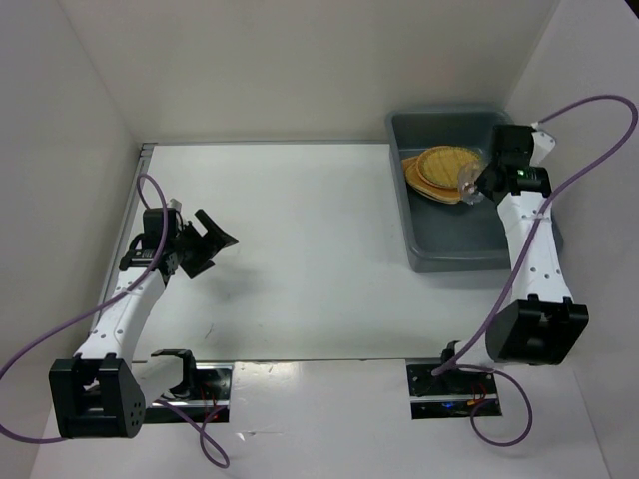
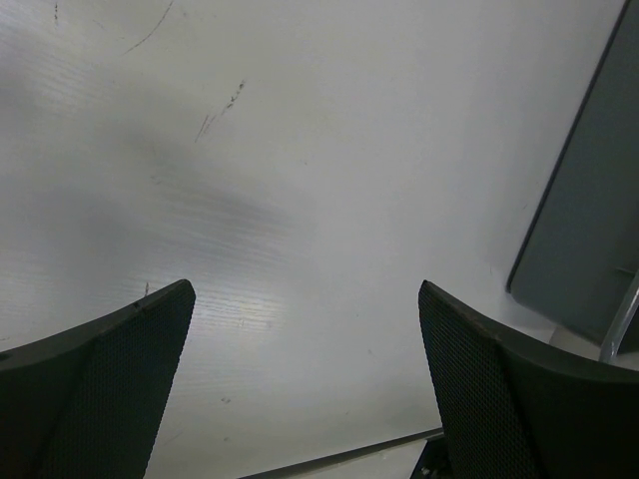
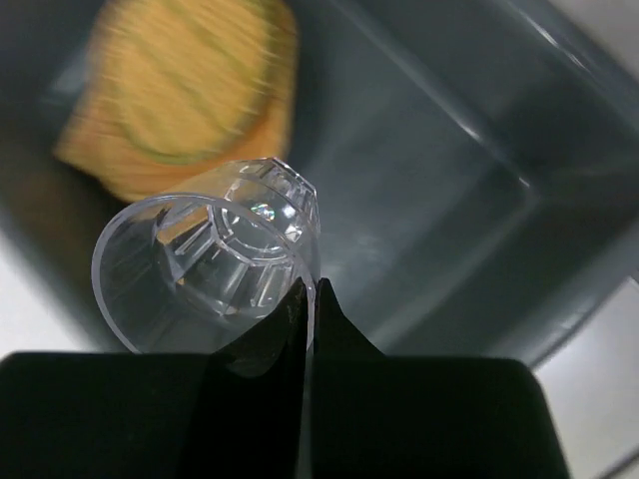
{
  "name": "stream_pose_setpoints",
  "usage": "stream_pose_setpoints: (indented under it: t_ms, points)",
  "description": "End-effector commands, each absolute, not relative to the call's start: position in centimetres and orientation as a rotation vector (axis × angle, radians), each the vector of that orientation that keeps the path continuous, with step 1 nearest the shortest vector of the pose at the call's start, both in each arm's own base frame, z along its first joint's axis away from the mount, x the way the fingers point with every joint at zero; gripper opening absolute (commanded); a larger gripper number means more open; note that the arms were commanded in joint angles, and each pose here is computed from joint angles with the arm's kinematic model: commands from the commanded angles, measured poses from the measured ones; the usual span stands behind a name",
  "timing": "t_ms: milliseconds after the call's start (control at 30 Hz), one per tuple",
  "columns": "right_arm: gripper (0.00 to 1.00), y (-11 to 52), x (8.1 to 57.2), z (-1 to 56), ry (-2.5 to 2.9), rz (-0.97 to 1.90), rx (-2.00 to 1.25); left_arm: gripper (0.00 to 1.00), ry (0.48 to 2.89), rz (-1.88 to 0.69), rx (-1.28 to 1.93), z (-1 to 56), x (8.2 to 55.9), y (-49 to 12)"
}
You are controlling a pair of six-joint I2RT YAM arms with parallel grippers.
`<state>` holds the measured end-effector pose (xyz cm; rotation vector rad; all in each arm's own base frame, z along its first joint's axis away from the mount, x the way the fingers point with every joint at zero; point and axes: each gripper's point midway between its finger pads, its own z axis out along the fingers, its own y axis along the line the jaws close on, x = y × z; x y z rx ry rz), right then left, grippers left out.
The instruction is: Place the mixed dishes into the plastic bin
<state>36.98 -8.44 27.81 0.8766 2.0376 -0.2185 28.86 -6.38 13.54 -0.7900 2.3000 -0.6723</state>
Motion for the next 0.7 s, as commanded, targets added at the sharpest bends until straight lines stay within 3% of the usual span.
stream_pose_setpoints:
  t_ms: [0, 233, 667]
  points:
    - [0.0, -10.9, 34.8, 23.8, 2.124, -0.315, 0.929, 0.99, 2.28, -0.687, -0.756, 13.9, 29.2, -6.4]
    - [0.0, -11.0, 33.9, 17.1, 2.243, -0.316, 0.963, 0.99, 2.29, -0.697, -0.756, 13.5, 29.6, -6.5]
    - [0.01, -11.1, 35.3, 11.9, 2.304, -0.255, 1.01, 0.99, 2.309, -0.704, -0.762, 12.3, 29.5, -6.7]
